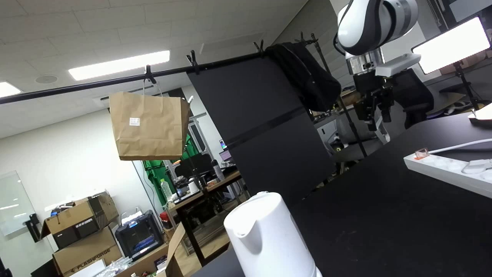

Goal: Switch off the extension cord

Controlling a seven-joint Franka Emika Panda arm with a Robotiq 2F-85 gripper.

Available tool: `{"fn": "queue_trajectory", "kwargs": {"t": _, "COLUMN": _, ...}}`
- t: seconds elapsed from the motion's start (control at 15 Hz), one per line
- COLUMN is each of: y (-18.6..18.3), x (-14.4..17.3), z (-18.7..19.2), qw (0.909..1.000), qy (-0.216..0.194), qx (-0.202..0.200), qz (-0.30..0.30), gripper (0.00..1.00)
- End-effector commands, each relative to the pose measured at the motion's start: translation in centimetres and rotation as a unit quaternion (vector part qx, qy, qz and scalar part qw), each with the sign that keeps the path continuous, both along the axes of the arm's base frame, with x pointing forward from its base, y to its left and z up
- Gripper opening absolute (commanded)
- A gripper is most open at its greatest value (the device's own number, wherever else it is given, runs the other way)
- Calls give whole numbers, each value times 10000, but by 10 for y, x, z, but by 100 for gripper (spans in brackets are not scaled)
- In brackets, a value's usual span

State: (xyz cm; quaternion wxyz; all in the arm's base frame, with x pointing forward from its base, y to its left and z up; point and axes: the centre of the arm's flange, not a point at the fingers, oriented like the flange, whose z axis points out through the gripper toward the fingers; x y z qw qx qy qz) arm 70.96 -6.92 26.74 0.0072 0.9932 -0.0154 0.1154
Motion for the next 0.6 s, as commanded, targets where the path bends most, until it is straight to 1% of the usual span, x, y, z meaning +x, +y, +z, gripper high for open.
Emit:
{"fn": "queue_trajectory", "kwargs": {"t": 0.0, "y": 7, "x": -12, "z": 6, "qw": 9997, "qy": 32, "qx": -223, "qz": -112, "gripper": 99}}
{"fn": "queue_trajectory", "kwargs": {"t": 0.2, "y": 7, "x": -12, "z": 5, "qw": 9994, "qy": 87, "qx": -315, "qz": -150, "gripper": 100}}
{"fn": "queue_trajectory", "kwargs": {"t": 0.27, "y": 5, "x": -2, "z": -4, "qw": 9998, "qy": 68, "qx": -205, "qz": 11, "gripper": 100}}
{"fn": "queue_trajectory", "kwargs": {"t": 0.53, "y": 4, "x": -3, "z": -5, "qw": 9997, "qy": 78, "qx": -228, "qz": -13, "gripper": 100}}
